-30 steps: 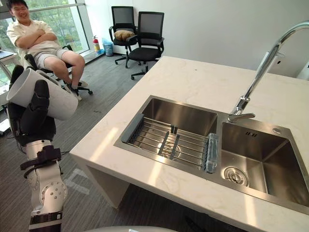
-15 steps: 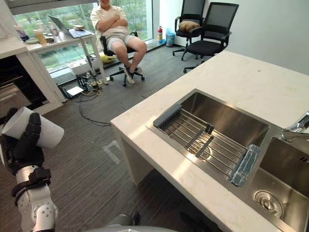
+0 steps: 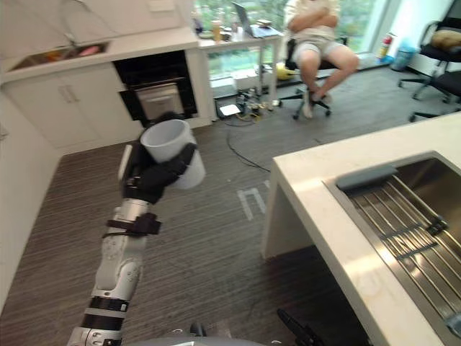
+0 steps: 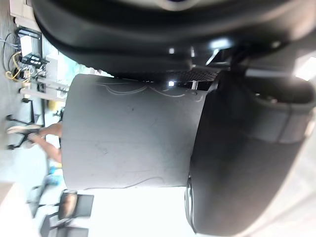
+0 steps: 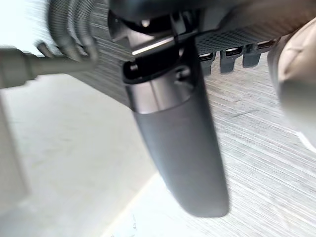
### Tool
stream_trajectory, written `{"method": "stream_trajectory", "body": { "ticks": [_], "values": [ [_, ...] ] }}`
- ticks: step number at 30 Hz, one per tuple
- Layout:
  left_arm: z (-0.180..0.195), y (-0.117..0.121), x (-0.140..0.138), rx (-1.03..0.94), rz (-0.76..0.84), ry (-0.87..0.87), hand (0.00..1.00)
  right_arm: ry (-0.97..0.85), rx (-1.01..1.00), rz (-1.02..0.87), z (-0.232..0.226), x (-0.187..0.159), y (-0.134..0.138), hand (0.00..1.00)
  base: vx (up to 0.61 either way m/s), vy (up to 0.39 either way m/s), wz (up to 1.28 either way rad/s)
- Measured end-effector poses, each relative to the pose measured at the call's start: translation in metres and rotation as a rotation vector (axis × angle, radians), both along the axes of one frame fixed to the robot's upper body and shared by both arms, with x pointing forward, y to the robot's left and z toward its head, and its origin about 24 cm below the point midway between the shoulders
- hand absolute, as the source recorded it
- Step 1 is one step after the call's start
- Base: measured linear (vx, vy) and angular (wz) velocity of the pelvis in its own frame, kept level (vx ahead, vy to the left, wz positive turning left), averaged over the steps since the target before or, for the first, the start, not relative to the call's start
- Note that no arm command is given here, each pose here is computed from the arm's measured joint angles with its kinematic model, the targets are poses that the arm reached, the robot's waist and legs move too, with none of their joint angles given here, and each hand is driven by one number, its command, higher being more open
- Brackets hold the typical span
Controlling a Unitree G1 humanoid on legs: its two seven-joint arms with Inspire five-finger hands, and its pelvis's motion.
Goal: Walk over to the sink, pick up the cup, carry it to the dishwasher, place the cup inside the dishwasher, then close the dishwasher door
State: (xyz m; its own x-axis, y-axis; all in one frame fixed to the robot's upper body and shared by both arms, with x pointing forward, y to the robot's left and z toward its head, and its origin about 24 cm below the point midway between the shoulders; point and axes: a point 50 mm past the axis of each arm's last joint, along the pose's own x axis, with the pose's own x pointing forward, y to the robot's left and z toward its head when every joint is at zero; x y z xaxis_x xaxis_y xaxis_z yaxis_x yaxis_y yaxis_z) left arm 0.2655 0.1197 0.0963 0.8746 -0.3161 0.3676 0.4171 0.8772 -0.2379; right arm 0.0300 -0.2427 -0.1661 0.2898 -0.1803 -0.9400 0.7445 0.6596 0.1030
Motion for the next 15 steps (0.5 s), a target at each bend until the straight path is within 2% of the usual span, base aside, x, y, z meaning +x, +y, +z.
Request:
{"method": "stream_trajectory", "body": {
  "ticks": [2, 5, 10, 13, 15],
  "values": [
    [-0.009, -0.022, -0.003, 0.016, -0.091, 0.068, 0.00, 0.024, -0.018, -0.017, 0.001, -0.001, -0.009, 1.00, 0.02, 0.268, 0.67],
    [-0.025, -0.031, -0.003, 0.036, -0.109, 0.180, 0.00, 0.026, -0.016, -0.059, 0.001, -0.003, -0.011, 1.00, 0.01, 0.199, 0.82],
    [-0.044, -0.050, -0.016, 0.084, -0.199, 0.273, 0.00, 0.016, -0.032, -0.106, 0.003, -0.009, -0.017, 1.00, 0.04, 0.109, 1.42],
    [-0.052, -0.055, -0.024, 0.099, -0.199, 0.305, 0.00, 0.005, 0.027, -0.036, -0.003, -0.002, 0.012, 1.00, 0.04, -0.060, 1.66],
    [-0.052, -0.055, -0.026, 0.144, -0.168, 0.293, 0.00, 0.013, 0.081, 0.054, -0.008, 0.005, 0.042, 1.00, 0.06, -0.200, 1.68]
  ]
}}
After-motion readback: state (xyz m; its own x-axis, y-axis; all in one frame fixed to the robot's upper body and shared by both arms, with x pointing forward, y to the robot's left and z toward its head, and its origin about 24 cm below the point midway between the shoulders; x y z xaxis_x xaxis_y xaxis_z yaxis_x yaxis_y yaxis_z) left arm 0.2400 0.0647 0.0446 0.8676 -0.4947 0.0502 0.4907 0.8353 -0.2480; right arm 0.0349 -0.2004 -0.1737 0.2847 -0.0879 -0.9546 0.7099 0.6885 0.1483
